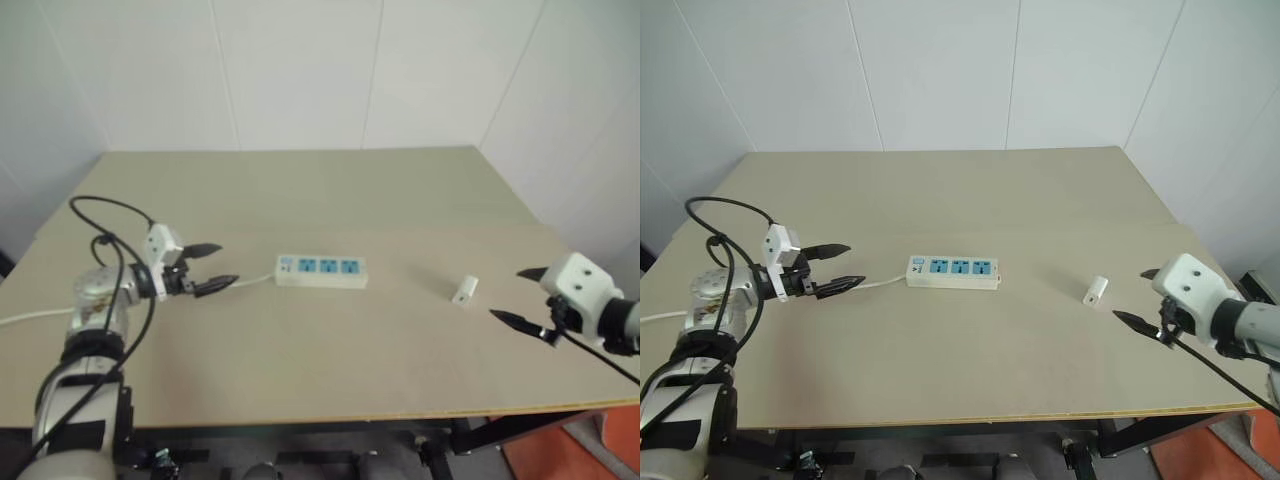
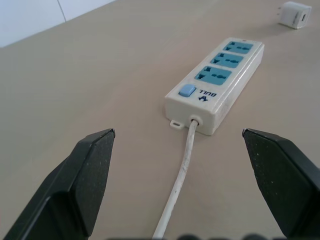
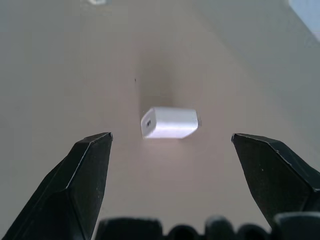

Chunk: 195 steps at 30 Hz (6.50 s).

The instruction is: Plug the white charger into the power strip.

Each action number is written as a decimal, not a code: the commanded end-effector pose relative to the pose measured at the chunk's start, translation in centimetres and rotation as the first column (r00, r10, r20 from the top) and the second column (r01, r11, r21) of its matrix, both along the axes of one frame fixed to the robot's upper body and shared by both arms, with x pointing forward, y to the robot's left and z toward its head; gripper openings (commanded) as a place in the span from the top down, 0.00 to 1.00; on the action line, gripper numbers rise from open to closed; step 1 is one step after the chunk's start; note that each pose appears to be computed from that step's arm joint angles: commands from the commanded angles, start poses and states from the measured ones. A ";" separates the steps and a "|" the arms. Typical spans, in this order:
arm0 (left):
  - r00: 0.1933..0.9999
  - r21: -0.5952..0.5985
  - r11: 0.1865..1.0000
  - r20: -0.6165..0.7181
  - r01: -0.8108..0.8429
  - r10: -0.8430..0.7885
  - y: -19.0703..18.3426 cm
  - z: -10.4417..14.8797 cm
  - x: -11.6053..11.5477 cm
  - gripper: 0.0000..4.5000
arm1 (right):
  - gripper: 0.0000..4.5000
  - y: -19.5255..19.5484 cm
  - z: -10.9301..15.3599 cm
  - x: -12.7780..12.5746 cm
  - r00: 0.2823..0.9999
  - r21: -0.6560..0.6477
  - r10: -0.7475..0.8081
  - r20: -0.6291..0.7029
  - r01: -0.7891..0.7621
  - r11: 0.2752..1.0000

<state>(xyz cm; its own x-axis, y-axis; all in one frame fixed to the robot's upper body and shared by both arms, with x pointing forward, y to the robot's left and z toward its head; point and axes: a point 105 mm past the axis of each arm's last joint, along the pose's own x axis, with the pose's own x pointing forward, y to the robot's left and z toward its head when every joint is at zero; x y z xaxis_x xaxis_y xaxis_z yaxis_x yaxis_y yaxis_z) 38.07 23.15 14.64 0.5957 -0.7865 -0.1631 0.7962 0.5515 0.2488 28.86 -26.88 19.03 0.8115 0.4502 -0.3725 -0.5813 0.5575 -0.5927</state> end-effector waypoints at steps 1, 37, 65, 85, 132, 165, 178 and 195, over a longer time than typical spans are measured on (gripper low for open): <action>1.000 0.042 0.999 -0.013 0.010 -0.009 -1.0 -0.4 0.9 0.01 | 0.00 3.7 1.9 0.1 0.993 0.012 0.082 0.082 -0.083 0.996; 0.985 0.170 0.984 -0.154 -0.049 0.076 -6.3 -2.5 4.3 0.99 | 0.00 15.5 0.1 -0.8 0.978 0.048 0.143 0.152 -0.152 0.987; 0.901 -0.014 0.970 -0.366 0.244 -0.232 -10.8 -1.8 -11.0 0.53 | 0.00 15.1 -1.6 0.7 0.977 0.031 0.149 0.149 -0.156 0.987; 0.962 -0.326 0.907 0.152 0.265 -0.227 -7.4 3.1 -6.6 0.01 | 0.00 15.0 -1.5 1.1 0.977 0.028 0.150 0.153 -0.156 0.987; 0.958 -0.164 0.945 -0.013 0.282 -0.288 -10.2 -8.2 -5.1 0.28 | 0.00 14.3 -1.6 0.7 0.978 0.008 0.072 0.193 -0.075 0.997; 0.890 -0.089 0.887 -0.014 0.453 -0.456 -11.7 -7.7 -6.4 0.28 | 0.00 4.0 0.8 6.7 0.578 -0.766 0.570 -0.584 -0.624 -0.152; 0.889 -0.084 0.886 -0.003 0.456 -0.458 -12.2 -7.5 -6.4 0.28 | 0.00 4.8 -2.0 8.4 0.563 -0.754 0.552 -0.615 -0.625 -0.203; 0.904 -0.058 0.902 -0.003 0.428 -0.429 -11.6 -8.0 -6.5 0.28 | 0.00 4.1 -3.6 10.0 0.598 -0.777 0.519 -0.611 -0.577 -0.251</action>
